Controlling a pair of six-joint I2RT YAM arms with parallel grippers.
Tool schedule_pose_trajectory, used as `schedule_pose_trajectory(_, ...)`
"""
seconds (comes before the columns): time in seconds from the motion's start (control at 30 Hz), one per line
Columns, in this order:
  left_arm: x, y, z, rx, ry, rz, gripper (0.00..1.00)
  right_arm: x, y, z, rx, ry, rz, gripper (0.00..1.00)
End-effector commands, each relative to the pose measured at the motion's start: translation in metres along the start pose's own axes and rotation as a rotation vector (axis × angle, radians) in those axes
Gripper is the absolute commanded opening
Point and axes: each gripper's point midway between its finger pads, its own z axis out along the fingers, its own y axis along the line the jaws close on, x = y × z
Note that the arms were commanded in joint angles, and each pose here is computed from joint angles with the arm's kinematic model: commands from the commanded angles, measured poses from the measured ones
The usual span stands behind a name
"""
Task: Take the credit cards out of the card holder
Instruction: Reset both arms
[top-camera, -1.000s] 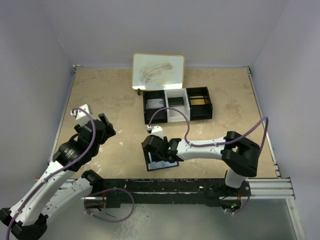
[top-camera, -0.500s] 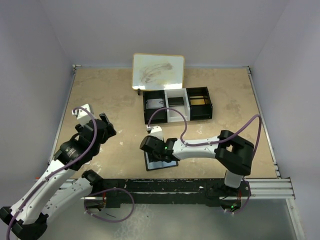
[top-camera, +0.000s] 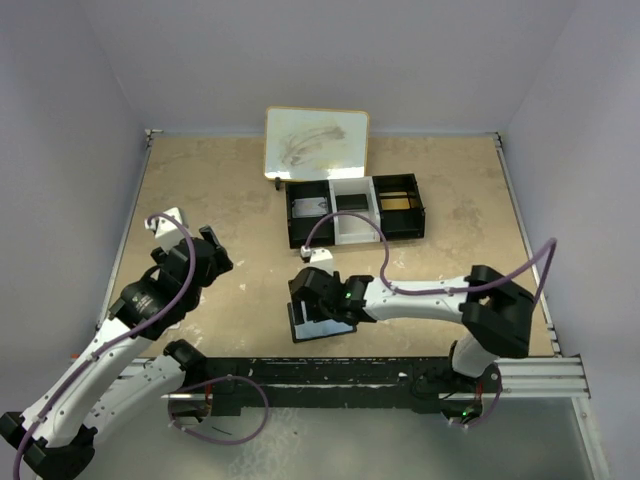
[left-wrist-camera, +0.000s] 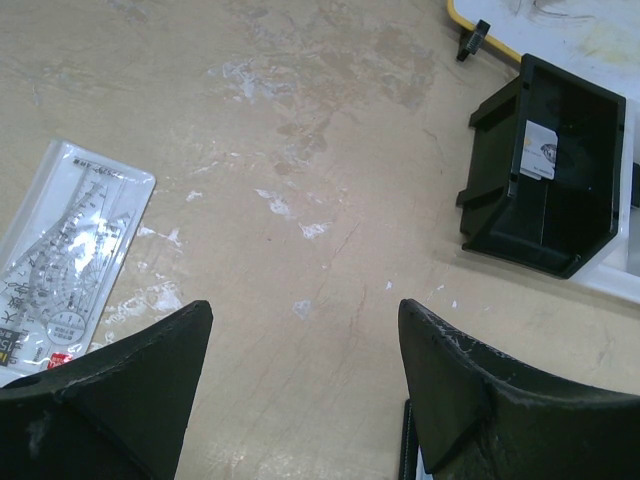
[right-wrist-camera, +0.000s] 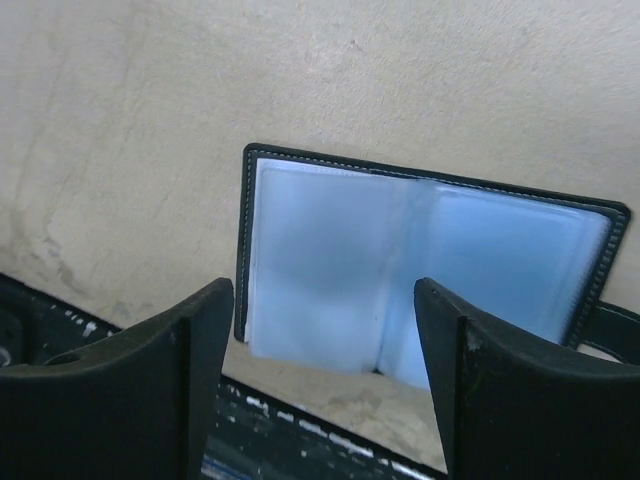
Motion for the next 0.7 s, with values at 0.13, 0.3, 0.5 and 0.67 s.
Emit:
schedule_pose_trajectory(0.13, -0.003, -0.002, 0.002, 0.0, -0.011, -0.012, 0.73, -0.006, -0.037, -0.025, 0.15, -0.025, 0.04, 0.84)
schedule_pose_trajectory(0.3, -0.002, -0.002, 0.002, 0.003, -0.009, -0.012, 0.73, 0.011, -0.048, -0.011, 0.206, 0.031, 0.032, 0.86)
schedule_pose_trajectory(0.5, -0.002, -0.003, 0.002, 0.004, -0.006, -0.008, 0.73, 0.023, -0.061, 0.0, 0.296, 0.069, 0.014, 0.91)
schedule_pose_trajectory(0.67, -0.002, -0.003, 0.002, 0.003, -0.006, -0.007, 0.73, 0.016, -0.067, -0.009, 0.318, 0.046, 0.009, 0.96)
